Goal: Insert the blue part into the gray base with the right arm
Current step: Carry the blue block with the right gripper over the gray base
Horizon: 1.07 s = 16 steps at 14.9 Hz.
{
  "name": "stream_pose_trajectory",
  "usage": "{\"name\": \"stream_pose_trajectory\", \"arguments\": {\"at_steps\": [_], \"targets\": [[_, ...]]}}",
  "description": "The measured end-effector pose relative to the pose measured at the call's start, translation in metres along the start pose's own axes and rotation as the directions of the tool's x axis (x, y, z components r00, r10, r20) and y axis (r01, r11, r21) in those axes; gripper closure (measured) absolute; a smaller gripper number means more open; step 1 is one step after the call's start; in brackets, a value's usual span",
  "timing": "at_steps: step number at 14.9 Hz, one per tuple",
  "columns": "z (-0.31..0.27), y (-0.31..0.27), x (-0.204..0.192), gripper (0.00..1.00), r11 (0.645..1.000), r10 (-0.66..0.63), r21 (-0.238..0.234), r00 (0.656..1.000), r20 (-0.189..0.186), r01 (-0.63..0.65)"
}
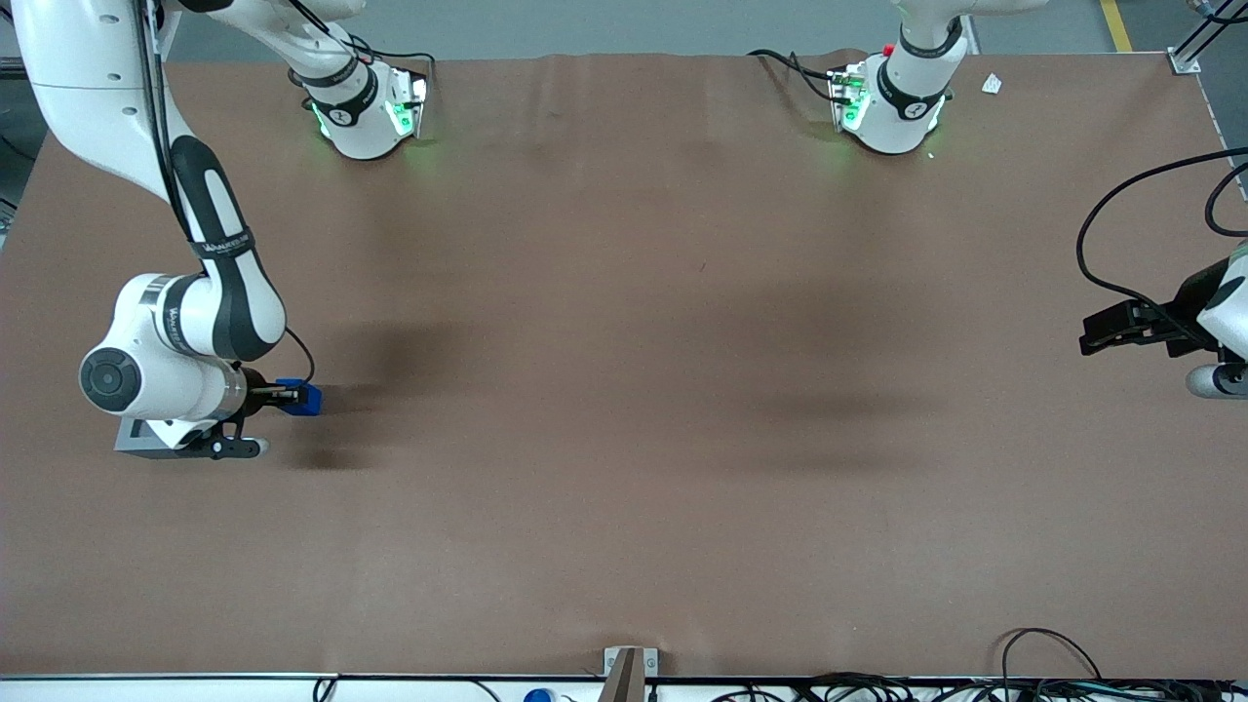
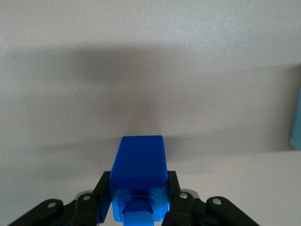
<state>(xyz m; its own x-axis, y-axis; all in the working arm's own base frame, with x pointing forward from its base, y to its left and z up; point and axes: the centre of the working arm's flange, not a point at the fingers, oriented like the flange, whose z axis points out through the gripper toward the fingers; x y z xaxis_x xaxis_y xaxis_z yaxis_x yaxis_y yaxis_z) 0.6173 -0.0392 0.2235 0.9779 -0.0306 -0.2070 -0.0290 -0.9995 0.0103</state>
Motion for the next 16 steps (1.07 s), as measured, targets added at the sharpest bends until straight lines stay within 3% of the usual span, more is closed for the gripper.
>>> {"name": "stream_pose_trajectory", "arguments": {"at_steps": [4, 7, 10, 16], "targets": [[-0.003, 0.01, 0.002, 0.49, 1.0, 0.015, 0.0, 1.0, -0.012, -0.015], [-0.02, 0.015, 0.01, 0.49, 1.0, 0.023, 0.001, 0.999, -0.041, -0.023], [-0.045, 0.024, 0.017, 0.49, 0.999, 0.037, 0.003, 0.999, -0.037, -0.037], [-0.106, 0.099, 0.022, 0.49, 0.997, 0.071, -0.017, 0.996, -0.052, -0.072]]}}
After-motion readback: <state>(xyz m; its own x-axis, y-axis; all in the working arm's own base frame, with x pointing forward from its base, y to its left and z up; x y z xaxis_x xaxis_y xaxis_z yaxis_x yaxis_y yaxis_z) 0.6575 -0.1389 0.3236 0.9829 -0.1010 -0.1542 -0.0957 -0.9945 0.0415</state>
